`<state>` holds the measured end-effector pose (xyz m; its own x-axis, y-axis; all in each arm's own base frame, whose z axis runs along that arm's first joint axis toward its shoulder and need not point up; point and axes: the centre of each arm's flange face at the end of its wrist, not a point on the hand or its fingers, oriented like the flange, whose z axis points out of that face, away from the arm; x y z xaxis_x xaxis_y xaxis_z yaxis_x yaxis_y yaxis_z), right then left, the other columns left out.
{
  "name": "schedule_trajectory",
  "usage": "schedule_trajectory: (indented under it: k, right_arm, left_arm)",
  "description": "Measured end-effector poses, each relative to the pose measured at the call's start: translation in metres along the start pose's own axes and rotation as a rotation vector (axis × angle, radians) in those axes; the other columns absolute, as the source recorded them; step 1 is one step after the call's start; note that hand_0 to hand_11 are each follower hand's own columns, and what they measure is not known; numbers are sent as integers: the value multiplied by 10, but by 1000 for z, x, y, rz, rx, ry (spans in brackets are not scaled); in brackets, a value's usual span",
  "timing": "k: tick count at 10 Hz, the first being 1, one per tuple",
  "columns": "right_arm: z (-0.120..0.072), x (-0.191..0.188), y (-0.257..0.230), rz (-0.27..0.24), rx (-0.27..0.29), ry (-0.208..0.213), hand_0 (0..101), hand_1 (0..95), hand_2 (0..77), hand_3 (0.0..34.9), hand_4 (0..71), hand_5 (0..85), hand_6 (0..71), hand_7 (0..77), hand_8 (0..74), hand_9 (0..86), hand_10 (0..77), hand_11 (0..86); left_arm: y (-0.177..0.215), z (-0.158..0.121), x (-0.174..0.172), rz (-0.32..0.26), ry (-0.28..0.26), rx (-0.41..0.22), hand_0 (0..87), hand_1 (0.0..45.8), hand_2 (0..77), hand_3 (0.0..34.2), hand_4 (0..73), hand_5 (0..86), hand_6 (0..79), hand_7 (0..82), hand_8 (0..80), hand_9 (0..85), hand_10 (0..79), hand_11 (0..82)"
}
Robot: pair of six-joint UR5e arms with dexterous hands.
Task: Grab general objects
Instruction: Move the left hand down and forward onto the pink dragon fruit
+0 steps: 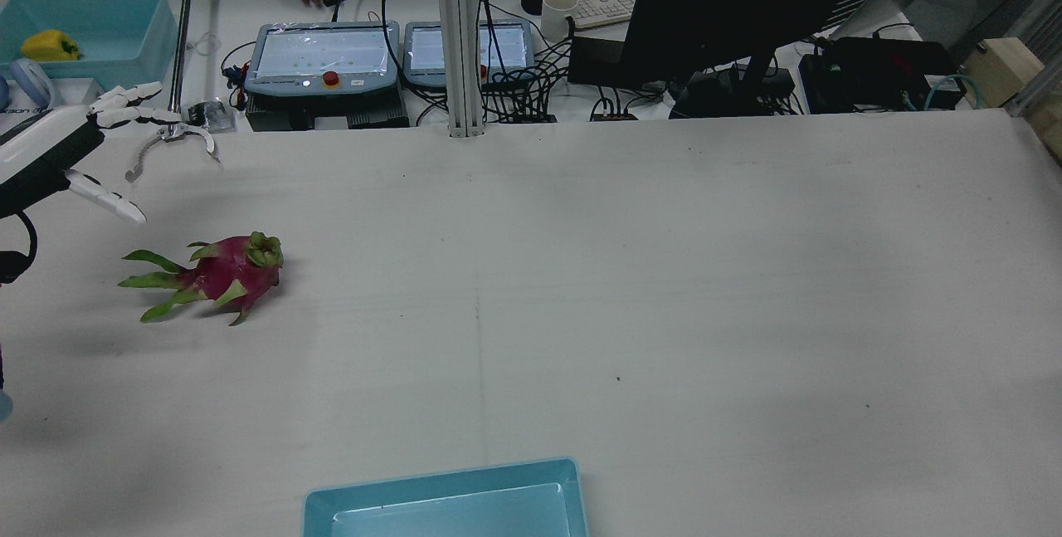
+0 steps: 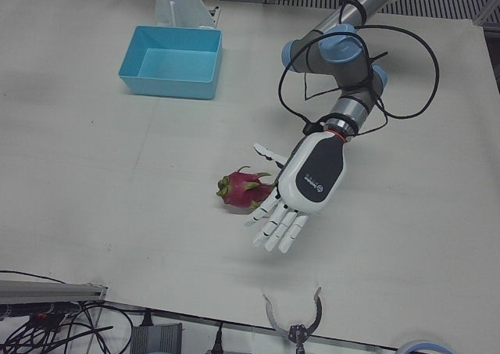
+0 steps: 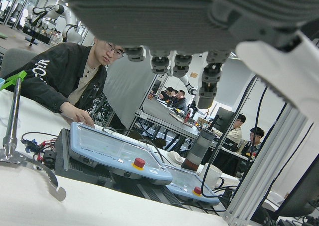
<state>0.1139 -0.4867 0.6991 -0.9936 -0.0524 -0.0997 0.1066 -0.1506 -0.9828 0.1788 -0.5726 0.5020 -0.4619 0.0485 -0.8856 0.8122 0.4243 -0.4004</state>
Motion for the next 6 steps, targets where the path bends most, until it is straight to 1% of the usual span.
schedule_trajectory:
  k: [1, 2, 3, 4, 5, 6]
  right_arm:
    - [0, 0, 0, 0, 0, 0, 1, 82, 16, 0, 0, 5, 0, 0, 0, 5, 0, 5]
    - [-1, 0, -1, 0, 1, -1, 1, 82, 16, 0, 0, 5, 0, 0, 0, 5, 0, 5]
    - [-2, -1, -1, 1, 2, -1, 1, 82, 16, 0, 0, 5, 0, 0, 0, 5, 0, 5]
    - [-3, -1, -2, 1, 3, -1, 1, 82, 16, 0, 0, 5, 0, 0, 0, 5, 0, 5]
    - [-3, -1, -2, 1, 4, -2, 1, 82, 16, 0, 0, 5, 0, 0, 0, 5, 0, 5]
    - [-4, -1, -2, 1, 4, -2, 1, 82, 16, 0, 0, 5, 0, 0, 0, 5, 0, 5]
  left_arm:
    - [7, -1, 6, 51, -7, -3, 446, 0, 11, 0, 180, 169, 76, 142, 147, 27, 44, 49]
    - [12, -1, 11, 102, -7, 3, 448, 0, 11, 0, 136, 158, 44, 109, 131, 11, 33, 38]
    - [25, -2, 9, 153, -8, 8, 462, 0, 11, 24, 33, 164, 11, 76, 115, 11, 22, 33]
    - [48, -2, 2, 196, -14, 13, 462, 0, 11, 70, 5, 142, 11, 60, 120, 5, 16, 5]
    - [76, -4, -9, 225, -24, 22, 462, 0, 11, 70, 5, 142, 11, 60, 120, 5, 16, 5]
    - [103, -7, -20, 243, -38, 27, 464, 0, 11, 134, 0, 142, 5, 60, 104, 5, 11, 5]
